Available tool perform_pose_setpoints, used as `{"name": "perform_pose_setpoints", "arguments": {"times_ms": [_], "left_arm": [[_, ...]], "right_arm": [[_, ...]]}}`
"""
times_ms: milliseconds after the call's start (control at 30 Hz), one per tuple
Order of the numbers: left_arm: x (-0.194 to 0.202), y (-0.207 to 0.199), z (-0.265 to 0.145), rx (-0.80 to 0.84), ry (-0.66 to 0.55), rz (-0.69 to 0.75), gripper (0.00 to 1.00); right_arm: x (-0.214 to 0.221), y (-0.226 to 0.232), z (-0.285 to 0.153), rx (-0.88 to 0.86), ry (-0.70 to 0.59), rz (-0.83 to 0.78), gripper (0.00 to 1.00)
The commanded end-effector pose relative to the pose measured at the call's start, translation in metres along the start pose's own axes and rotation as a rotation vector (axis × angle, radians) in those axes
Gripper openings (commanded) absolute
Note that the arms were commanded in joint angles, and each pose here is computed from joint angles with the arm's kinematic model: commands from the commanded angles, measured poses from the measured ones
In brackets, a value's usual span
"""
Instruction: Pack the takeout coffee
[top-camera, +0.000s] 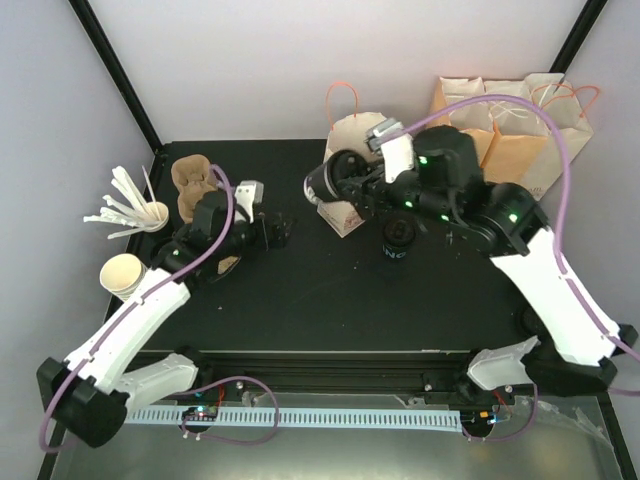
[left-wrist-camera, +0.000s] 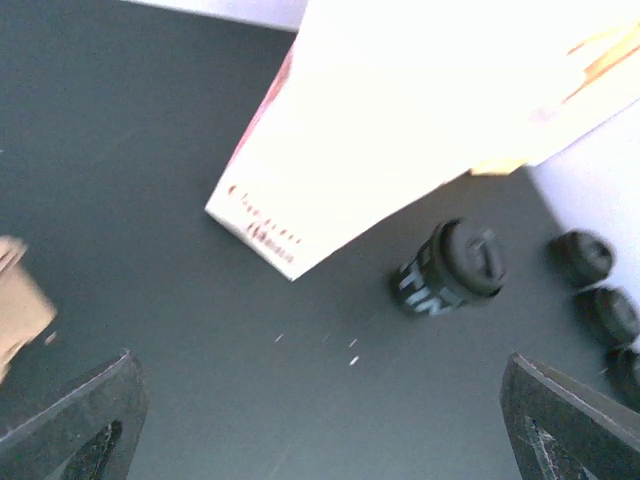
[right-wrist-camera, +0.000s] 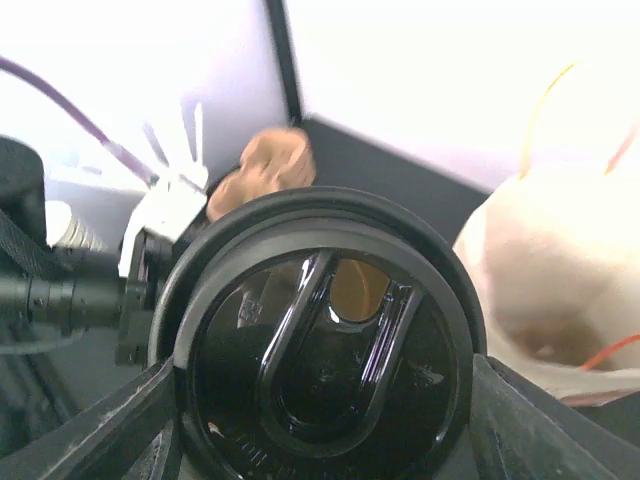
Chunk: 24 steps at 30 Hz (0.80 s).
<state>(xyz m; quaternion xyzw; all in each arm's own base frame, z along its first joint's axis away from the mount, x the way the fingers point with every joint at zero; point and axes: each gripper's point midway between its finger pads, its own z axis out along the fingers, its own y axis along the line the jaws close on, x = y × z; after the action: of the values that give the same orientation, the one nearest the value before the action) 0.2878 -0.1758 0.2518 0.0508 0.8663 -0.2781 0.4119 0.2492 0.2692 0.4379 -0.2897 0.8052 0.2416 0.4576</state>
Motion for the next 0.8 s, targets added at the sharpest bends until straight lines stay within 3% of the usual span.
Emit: {"name": "perform_pose_setpoints", "arguments": {"times_ms": [0,167,333,633,767], "left_arm": [[-0.060,-0.043,0.009,0.156,-0.112,-0.118,0.99],[-0.095,-0.045,0.036,0.094,-0.104,-0.258,0.99],[-0.122,-0.055,0.067,0.053,-0.104,-0.388,0.99],[-0.137,-0.071,0.117,-0.095,-0.060,-0.434,0.98],[-0.134,-0.073,0.137,-0.136,-0.046,-0.427,0.89]], "right_arm": [[-0.050,-0.030,-0.051,0.180,-0.287,0.005,0.52],[-0.048,-0.056,-0.105,0.311,-0.478,0.057,0.49],[-0.025,-0.081,-0.137,0.441,-0.590,0.098,0.49],[0.004,-0.092,-0.144,0.489,-0.580,0.100,0.50],[0.007,-0.092,-0.144,0.486,-0.577,0.090,0.50]]}}
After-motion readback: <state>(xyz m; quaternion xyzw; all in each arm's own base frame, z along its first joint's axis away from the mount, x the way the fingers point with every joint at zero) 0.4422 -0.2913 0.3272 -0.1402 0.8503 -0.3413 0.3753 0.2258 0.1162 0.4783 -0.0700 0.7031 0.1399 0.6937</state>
